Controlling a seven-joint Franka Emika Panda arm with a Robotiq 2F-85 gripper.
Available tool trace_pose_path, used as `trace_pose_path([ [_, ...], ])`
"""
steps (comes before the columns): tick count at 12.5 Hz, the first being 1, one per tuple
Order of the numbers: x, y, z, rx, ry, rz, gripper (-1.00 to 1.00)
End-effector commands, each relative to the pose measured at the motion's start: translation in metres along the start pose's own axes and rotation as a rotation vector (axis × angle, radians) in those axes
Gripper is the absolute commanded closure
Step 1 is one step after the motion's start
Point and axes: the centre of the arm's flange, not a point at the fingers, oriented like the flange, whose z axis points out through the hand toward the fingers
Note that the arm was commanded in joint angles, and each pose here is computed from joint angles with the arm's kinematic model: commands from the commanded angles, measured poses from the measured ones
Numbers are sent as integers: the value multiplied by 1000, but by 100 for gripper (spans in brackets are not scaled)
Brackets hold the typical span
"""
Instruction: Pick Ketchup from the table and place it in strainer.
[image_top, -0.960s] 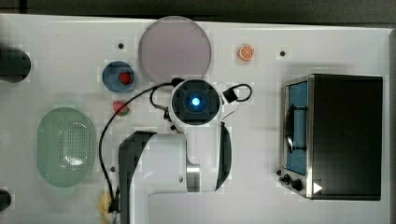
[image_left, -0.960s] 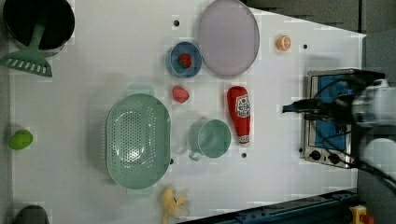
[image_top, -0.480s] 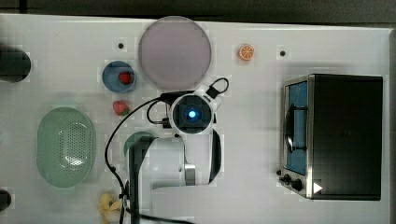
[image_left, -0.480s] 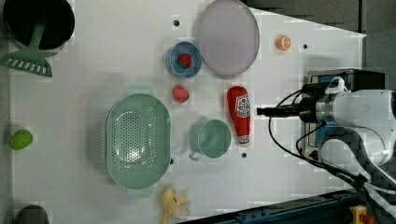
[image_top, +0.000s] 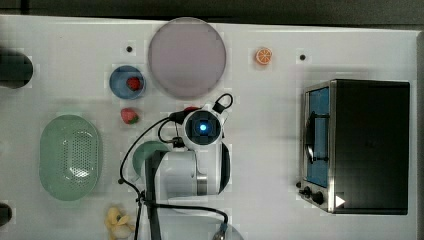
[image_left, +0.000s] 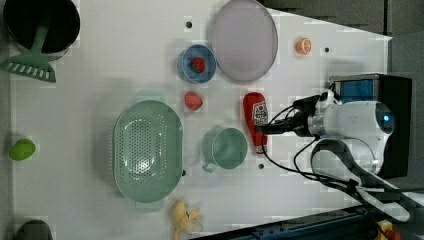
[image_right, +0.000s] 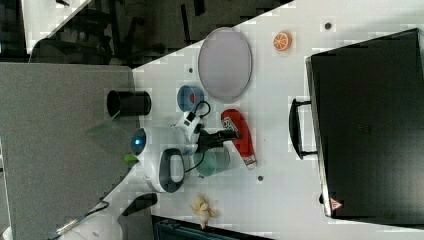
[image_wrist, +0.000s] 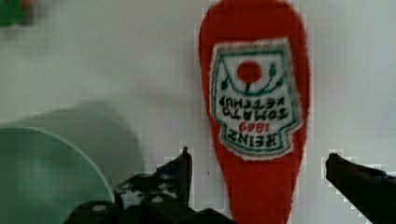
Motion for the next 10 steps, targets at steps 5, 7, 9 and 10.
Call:
trace_pose_path([
  [5, 7, 11, 16, 0, 67, -12, -43],
  [7, 6, 9, 14, -1, 75, -16, -9],
  [9, 11, 10, -2, -12, 108, -16, -9],
  [10, 13, 12, -17, -21, 130, -15, -9],
])
